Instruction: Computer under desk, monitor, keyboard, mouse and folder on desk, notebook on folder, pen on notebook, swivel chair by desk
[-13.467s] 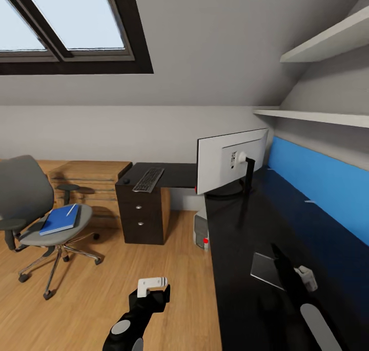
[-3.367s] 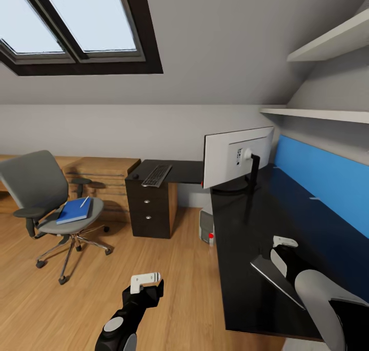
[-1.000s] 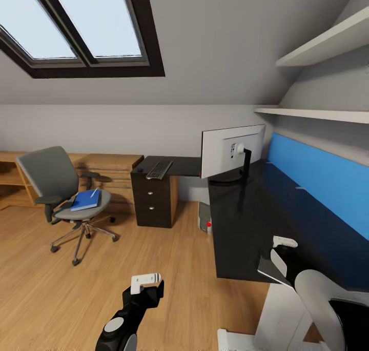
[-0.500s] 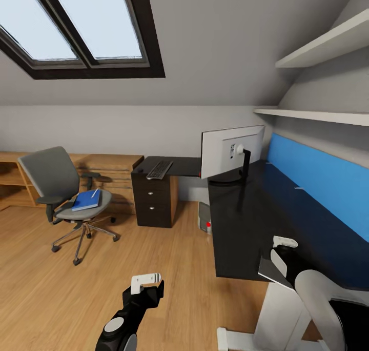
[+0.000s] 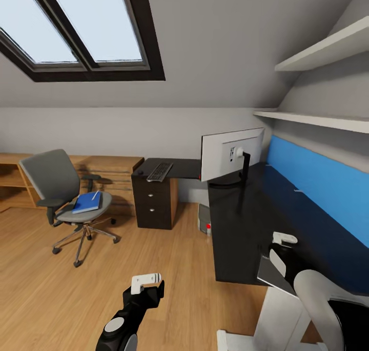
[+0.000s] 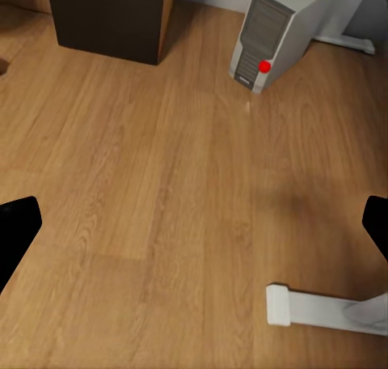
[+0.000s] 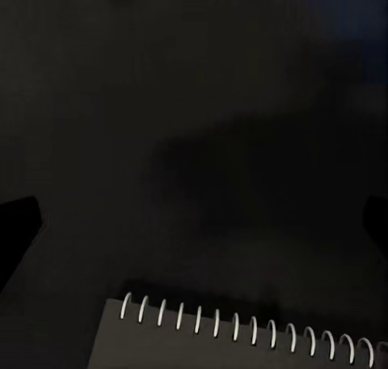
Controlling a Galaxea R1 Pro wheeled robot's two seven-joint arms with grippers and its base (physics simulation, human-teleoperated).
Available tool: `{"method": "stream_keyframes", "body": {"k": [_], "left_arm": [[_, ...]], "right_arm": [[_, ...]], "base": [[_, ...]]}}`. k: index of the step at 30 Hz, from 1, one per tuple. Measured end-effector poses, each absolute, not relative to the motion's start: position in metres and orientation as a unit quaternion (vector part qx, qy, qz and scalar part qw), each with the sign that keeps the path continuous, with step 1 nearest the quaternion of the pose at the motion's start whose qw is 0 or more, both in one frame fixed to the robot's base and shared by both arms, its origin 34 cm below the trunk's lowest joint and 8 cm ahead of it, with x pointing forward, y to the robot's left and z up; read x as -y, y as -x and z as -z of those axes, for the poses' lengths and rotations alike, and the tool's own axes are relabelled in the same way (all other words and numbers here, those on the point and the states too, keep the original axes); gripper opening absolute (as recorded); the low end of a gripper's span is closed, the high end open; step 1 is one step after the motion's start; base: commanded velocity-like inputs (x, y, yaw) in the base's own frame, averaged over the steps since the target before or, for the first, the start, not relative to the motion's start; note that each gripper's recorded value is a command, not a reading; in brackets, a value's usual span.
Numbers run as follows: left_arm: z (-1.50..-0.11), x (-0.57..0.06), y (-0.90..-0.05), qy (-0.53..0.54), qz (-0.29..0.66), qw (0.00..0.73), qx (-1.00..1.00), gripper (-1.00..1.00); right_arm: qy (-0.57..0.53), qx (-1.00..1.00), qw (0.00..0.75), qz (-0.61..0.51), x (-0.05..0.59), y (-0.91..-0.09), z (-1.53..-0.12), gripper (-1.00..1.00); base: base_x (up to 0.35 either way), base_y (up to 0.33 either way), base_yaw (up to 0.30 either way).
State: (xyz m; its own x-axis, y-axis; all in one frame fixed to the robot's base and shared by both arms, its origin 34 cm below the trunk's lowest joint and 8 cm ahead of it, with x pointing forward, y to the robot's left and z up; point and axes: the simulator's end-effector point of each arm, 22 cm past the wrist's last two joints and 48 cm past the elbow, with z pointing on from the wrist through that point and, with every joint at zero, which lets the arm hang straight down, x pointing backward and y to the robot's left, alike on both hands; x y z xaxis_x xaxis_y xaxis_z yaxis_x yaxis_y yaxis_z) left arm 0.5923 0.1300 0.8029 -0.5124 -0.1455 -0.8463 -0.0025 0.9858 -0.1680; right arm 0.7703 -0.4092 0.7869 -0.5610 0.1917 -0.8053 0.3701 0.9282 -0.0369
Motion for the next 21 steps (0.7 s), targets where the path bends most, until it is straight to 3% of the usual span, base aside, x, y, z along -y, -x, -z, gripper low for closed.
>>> {"method": "stream_keyframes", "body": {"k": [13,21], "left_arm": [[-0.812,-0.13,-0.592,0.042,0.073,0.491,-0.867,1.0],[-0.812,-0.13,-0.592,0.042,0.072,0.492,-0.867,1.0]], "right_arm": [[-0.158,-0.861,0.472,0.102,0.413,-0.781,-0.824,1.0],[-0.137,-0.852,0.495,0.1,0.4,-0.74,-0.846,1.0]], "base": [[0.0,0.0,0.0],[0.0,0.0,0.0]]}}
